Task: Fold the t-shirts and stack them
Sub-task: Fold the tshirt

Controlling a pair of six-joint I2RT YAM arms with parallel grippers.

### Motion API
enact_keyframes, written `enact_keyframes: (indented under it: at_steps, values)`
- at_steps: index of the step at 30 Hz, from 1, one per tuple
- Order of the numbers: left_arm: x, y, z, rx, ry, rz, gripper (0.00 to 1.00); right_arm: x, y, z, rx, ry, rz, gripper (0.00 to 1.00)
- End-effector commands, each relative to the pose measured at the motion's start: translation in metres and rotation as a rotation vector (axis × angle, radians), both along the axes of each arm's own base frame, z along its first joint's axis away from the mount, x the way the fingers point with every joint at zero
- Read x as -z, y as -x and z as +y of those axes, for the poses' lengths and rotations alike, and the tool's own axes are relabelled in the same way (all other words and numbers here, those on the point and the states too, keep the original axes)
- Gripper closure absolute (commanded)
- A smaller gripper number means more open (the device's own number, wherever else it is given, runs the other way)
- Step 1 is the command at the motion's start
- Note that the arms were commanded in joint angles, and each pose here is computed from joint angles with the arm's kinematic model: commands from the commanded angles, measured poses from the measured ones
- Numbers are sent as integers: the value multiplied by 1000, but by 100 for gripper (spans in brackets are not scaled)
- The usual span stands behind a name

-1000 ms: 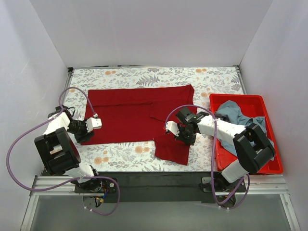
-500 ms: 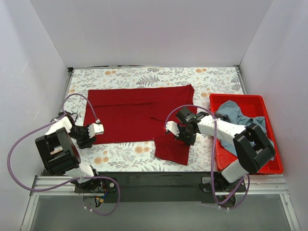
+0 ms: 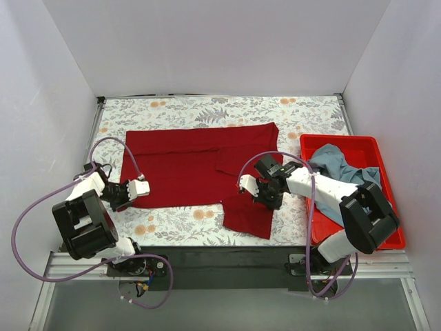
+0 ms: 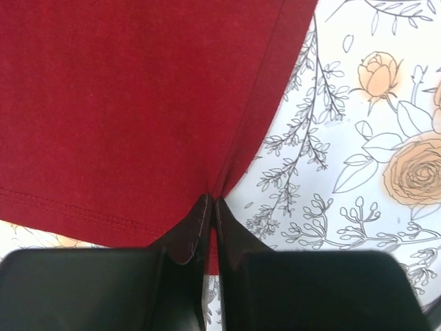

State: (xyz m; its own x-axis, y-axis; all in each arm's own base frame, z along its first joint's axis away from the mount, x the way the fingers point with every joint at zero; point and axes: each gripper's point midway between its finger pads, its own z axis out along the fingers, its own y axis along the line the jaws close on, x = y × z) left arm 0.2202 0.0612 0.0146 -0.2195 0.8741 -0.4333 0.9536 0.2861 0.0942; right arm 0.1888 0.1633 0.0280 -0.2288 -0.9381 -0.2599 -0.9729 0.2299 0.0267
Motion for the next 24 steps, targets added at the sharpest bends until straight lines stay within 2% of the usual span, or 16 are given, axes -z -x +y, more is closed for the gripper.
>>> enact_keyframes:
  at_steps: [1,5,13,24]
  values:
    - [4,19,-4,0,3,53,100,-15,13,0,-30,-51,1,99]
    - [-15,9,1,-47,50,44,100,-31,2,2,-38,-69,-59,99]
    - [-53,-20,4,-74,112,-33,100,-53,-21,7,-28,-102,-89,99]
    - [-64,-61,7,-194,226,-57,100,-78,-64,14,-48,-108,-166,99]
